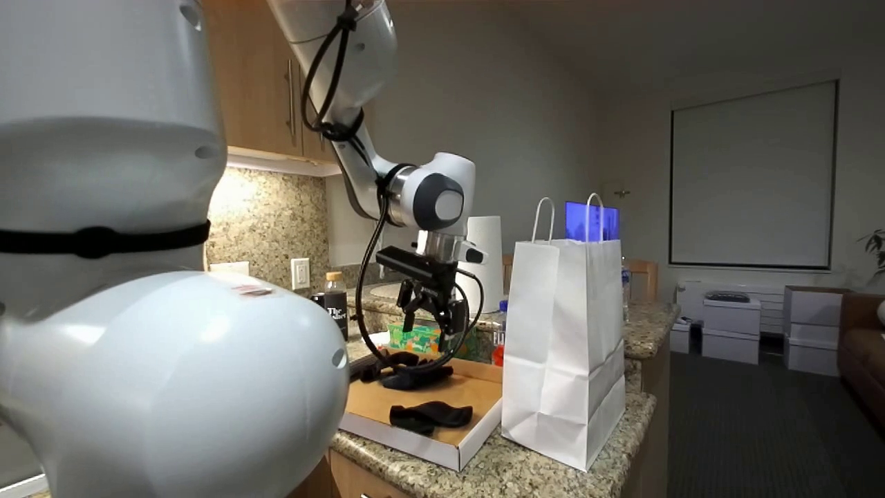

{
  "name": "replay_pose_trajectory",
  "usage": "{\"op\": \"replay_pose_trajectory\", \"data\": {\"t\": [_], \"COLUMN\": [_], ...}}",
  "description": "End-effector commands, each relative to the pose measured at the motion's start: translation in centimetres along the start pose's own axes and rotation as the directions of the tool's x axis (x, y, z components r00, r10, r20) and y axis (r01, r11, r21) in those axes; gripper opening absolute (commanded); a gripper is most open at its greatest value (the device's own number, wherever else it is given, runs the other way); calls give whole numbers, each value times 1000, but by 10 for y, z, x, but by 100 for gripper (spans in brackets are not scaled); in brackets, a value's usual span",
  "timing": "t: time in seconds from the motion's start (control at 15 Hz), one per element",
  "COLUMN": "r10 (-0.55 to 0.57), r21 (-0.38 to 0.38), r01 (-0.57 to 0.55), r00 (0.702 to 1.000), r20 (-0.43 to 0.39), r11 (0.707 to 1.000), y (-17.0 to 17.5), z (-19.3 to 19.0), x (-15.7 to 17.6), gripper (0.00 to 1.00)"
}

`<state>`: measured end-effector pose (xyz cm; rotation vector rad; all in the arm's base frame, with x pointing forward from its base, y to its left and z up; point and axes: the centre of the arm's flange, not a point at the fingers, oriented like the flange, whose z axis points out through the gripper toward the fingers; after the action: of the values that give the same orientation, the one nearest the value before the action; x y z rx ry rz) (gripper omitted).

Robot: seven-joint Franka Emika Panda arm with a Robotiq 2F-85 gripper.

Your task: Place the black socks inside the white bag

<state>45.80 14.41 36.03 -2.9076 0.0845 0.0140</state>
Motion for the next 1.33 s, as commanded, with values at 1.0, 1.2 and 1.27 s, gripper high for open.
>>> {"op": "replay_pose_trajectory", "data": {"t": [1.0,1.2,1.27], "r10": [118,118,119], "r21": [-141,-142,-139], "r01": [-106,-104,-106], "r00": [990,989,989], "r20": [80,93,93], "r11": [984,984,985], "y": [8,8,9], "z": [138,143,141], "x": [19,22,23], "gripper": [74,53,47]}}
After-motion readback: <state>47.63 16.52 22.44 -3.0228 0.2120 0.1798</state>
